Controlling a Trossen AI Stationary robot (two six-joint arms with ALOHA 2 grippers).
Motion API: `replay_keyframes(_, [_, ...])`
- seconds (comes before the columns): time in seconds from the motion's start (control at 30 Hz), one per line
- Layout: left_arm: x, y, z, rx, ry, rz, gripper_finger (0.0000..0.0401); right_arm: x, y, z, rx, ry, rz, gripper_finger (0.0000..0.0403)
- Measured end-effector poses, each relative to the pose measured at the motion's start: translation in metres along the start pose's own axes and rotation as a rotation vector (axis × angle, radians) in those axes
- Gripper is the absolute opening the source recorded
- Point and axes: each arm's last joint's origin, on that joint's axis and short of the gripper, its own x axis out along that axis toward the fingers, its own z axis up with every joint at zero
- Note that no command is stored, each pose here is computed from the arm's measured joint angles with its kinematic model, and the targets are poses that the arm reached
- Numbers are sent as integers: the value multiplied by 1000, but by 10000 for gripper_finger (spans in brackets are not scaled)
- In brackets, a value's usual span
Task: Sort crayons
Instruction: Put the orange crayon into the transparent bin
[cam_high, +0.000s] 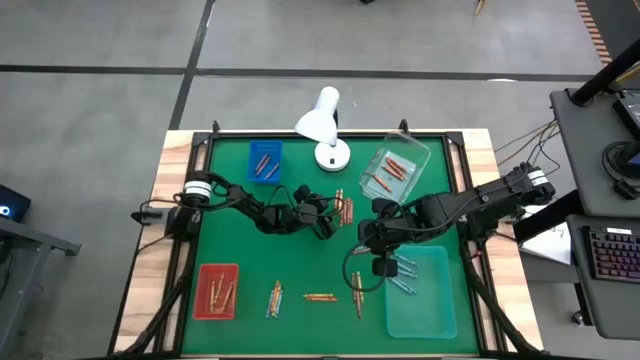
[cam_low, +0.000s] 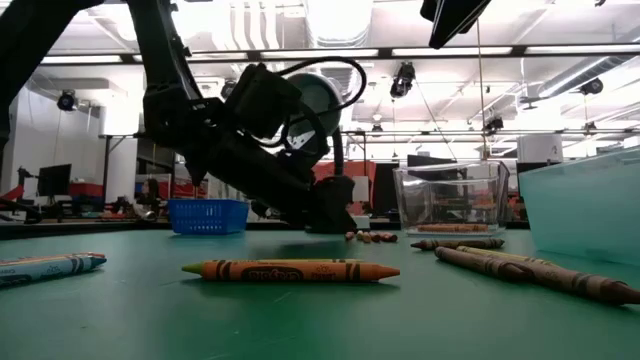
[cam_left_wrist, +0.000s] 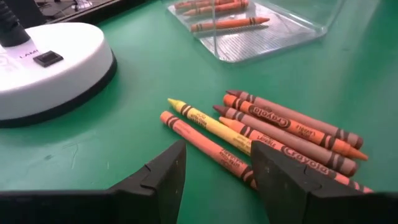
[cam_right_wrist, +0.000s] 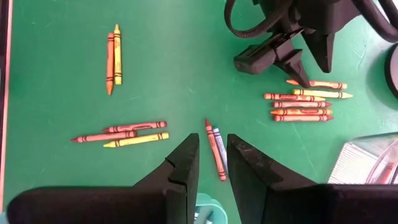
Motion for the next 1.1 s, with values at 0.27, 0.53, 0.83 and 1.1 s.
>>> replay_keyframes(0.27, [2,0,-4,-12,5,3,164,0,0,0,16,-2,0,73])
replay_keyframes(0.53, [1,1,-5,-7,9,33,164,0,0,0,16,-4,1,73])
replay_keyframes(0.83, [1,2,-6,-4,17,61,164,0,0,1,33,-10,-15,73])
replay_keyframes(1.1, [1,4,-8,15,28,125,146,5,0,1,33,3,-19,73])
